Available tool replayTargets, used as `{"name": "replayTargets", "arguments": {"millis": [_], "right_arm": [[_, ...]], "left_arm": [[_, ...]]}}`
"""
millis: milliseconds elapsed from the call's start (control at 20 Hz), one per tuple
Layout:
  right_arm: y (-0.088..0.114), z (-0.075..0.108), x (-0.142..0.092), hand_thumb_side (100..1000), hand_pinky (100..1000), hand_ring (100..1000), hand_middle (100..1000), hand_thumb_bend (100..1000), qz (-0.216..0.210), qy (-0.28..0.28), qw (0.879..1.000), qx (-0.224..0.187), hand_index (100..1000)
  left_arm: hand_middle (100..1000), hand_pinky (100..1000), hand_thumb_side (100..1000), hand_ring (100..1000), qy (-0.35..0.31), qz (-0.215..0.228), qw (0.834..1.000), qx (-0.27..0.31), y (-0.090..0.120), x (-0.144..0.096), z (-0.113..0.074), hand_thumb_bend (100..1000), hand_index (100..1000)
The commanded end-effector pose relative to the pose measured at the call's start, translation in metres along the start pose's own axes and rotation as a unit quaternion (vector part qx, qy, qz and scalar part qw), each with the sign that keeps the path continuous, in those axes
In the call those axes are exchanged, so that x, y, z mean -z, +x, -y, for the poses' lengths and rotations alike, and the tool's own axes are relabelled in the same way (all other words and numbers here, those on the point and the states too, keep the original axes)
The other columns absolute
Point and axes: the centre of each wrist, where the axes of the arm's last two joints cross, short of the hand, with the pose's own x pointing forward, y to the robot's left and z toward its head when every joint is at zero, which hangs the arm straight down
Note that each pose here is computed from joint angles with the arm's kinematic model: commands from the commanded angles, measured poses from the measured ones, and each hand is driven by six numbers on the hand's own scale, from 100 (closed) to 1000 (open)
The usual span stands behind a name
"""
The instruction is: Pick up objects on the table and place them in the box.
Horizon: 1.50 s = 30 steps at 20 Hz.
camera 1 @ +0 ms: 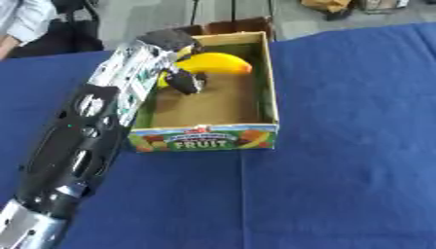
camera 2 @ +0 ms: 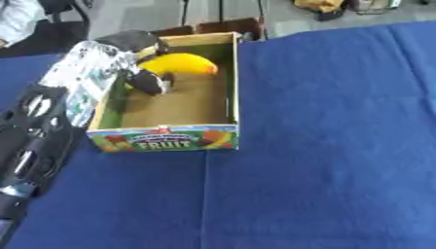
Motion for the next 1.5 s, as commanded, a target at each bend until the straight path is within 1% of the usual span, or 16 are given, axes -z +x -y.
{"name": "replayTargets", "arguments": {"millis": [50, 350, 450, 500, 550, 650, 700, 750, 800, 950, 1050, 1200, 1250, 1300, 1400, 1500], "right_arm": [[0.005, 0.002, 0.008, 1000, 666, 694, 567, 100, 0.016, -0.002, 1.000, 0.004, 707], [0.005, 0.002, 0.008, 1000, 666, 694, 567, 100, 0.015, -0.002, 1.000, 0.006, 707], [0.005, 0.002, 0.008, 1000, 666, 694, 566, 100, 0.015, -0.002, 1.000, 0.005, 707], [0.005, 0.002, 0.008, 1000, 666, 694, 566, 100, 0.014, -0.002, 1.000, 0.005, 707], [0.005, 0.003, 0.008, 1000, 666, 694, 566, 100, 0.014, -0.002, 1.000, 0.004, 707], [0.005, 0.003, 0.008, 1000, 666, 694, 565, 100, 0.013, -0.002, 1.000, 0.003, 705], [0.005, 0.003, 0.008, 1000, 666, 694, 565, 100, 0.013, -0.002, 1.000, 0.002, 705], [0.005, 0.003, 0.008, 1000, 666, 694, 565, 100, 0.013, -0.003, 1.000, 0.002, 706], [0.005, 0.003, 0.008, 1000, 666, 694, 565, 100, 0.013, -0.003, 1.000, 0.002, 706], [0.005, 0.003, 0.008, 1000, 666, 694, 565, 100, 0.011, -0.005, 1.000, 0.002, 706], [0.005, 0.003, 0.007, 1000, 666, 694, 565, 100, 0.010, -0.006, 1.000, 0.002, 705], [0.004, 0.003, 0.006, 1000, 666, 694, 565, 100, 0.008, -0.007, 1.000, 0.001, 705], [0.004, 0.003, 0.006, 1000, 666, 694, 565, 100, 0.007, -0.007, 1.000, 0.001, 705], [0.004, 0.003, 0.006, 1000, 666, 694, 565, 100, 0.006, -0.008, 1.000, 0.000, 705], [0.004, 0.003, 0.005, 1000, 665, 694, 566, 100, 0.006, -0.009, 1.000, -0.001, 705], [0.004, 0.003, 0.005, 1000, 665, 694, 567, 100, 0.006, -0.010, 1.000, -0.002, 704]], "left_arm": [[725, 725, 357, 787, 0.013, -0.002, 1.000, 0.010, 0.002, 0.000, -0.009, 100, 780], [745, 731, 328, 795, -0.011, -0.003, 1.000, 0.013, 0.005, 0.008, 0.005, 100, 836], [760, 739, 317, 804, -0.023, -0.005, 1.000, 0.018, 0.005, 0.010, 0.009, 100, 866], [775, 745, 326, 812, -0.028, -0.004, 0.999, 0.019, 0.005, 0.010, 0.010, 100, 895], [809, 764, 395, 833, -0.032, -0.003, 0.999, 0.021, 0.005, 0.011, 0.012, 100, 932], [835, 782, 488, 857, -0.039, -0.001, 0.999, 0.024, 0.005, 0.010, 0.011, 100, 946], [849, 797, 534, 871, -0.039, 0.001, 0.999, 0.026, 0.004, 0.009, 0.010, 130, 952], [866, 816, 572, 888, -0.038, 0.001, 0.999, 0.030, 0.004, 0.008, 0.009, 187, 961], [881, 829, 594, 899, -0.034, 0.003, 0.999, 0.031, 0.004, 0.007, 0.007, 214, 971], [899, 846, 637, 915, -0.005, 0.008, 1.000, 0.021, 0.004, 0.001, -0.004, 288, 983], [904, 849, 646, 918, 0.022, 0.007, 1.000, 0.015, 0.002, -0.005, -0.014, 304, 985], [890, 844, 625, 912, 0.066, 0.004, 0.998, 0.015, 0.001, -0.015, -0.027, 276, 971], [884, 840, 602, 908, 0.083, 0.002, 0.996, 0.016, 0.000, -0.019, -0.031, 244, 967], [880, 839, 585, 905, 0.103, 0.000, 0.995, 0.017, -0.001, -0.024, -0.036, 234, 965], [866, 832, 568, 898, 0.148, -0.004, 0.989, 0.017, -0.004, -0.035, -0.045, 233, 958], [846, 814, 581, 883, 0.203, -0.012, 0.979, 0.012, -0.009, -0.051, -0.056, 241, 943]]}}
